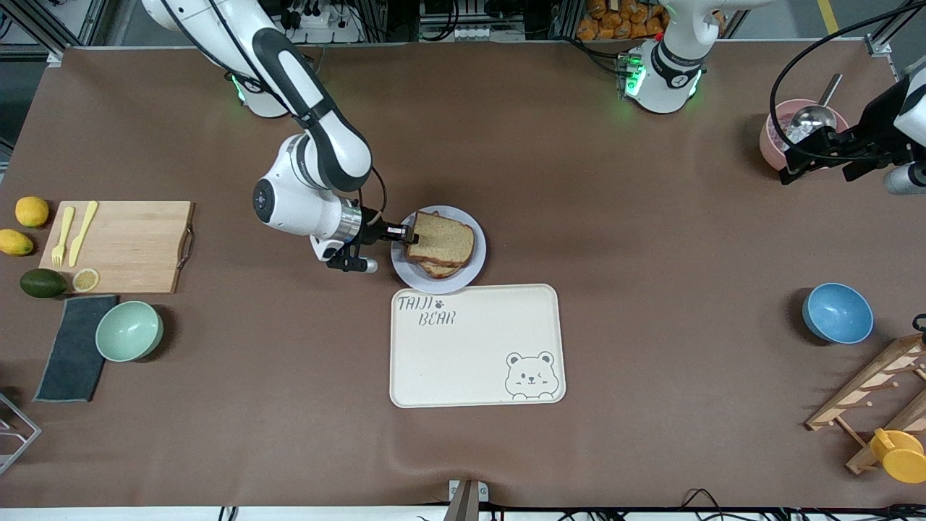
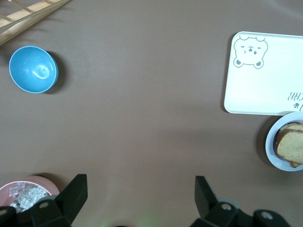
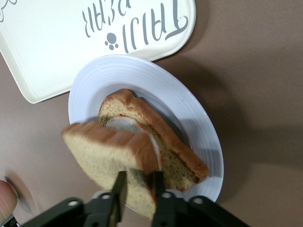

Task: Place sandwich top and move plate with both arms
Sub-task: 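Lower the bread slice onto the egg and open the right gripper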

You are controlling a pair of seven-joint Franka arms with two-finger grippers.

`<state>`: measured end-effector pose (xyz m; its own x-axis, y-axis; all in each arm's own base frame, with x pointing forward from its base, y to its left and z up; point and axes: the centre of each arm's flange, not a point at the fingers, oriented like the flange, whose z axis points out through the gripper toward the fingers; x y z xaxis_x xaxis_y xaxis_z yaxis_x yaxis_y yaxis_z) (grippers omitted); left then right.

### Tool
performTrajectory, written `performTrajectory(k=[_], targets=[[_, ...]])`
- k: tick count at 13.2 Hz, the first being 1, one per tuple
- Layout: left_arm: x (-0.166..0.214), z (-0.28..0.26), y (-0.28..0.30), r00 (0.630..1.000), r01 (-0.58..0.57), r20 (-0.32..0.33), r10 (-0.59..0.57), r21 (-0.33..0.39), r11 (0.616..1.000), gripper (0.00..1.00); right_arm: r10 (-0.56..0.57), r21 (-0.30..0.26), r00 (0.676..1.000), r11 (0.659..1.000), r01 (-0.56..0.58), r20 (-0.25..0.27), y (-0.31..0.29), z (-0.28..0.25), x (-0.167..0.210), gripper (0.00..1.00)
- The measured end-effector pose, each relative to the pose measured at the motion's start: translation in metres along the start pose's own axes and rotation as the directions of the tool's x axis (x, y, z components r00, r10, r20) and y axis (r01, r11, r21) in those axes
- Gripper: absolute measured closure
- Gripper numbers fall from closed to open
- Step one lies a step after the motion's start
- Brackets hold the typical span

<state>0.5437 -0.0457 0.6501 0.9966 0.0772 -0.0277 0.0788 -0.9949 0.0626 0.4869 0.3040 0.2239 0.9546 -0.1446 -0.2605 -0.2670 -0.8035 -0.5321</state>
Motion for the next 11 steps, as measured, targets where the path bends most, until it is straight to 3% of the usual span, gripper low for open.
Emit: performTrajectory(k=[1,3,5,7,11], targets=[[0.000,0.001,0.000,1.000,0.000,0.003,0.000,0.000,1.000,0.00,0.008,0.001,1.000,1.000,-0.008,0.000,0.000,0.000,0.000,0.67],[0.002,0.005,0.000,1.000,0.000,0.012,0.000,0.001,1.000,0.00,0.020,0.005,1.000,1.000,-0.020,-0.002,-0.001,-0.001,0.000,0.51],[0.005,0.011,0.002,1.000,-0.003,0.024,0.003,0.003,1.000,0.00,0.027,0.009,1.000,1.000,-0.027,-0.005,-0.002,-0.003,0.000,0.45],[0.006,0.014,0.005,1.000,-0.009,0.029,0.009,0.003,1.000,0.00,0.035,0.014,0.999,0.999,-0.034,-0.012,-0.005,-0.008,0.001,0.27],[0.006,0.016,0.007,0.999,-0.011,0.032,0.011,0.003,1.000,0.00,0.057,0.043,0.997,0.998,-0.055,-0.051,-0.006,-0.031,0.016,0.10]])
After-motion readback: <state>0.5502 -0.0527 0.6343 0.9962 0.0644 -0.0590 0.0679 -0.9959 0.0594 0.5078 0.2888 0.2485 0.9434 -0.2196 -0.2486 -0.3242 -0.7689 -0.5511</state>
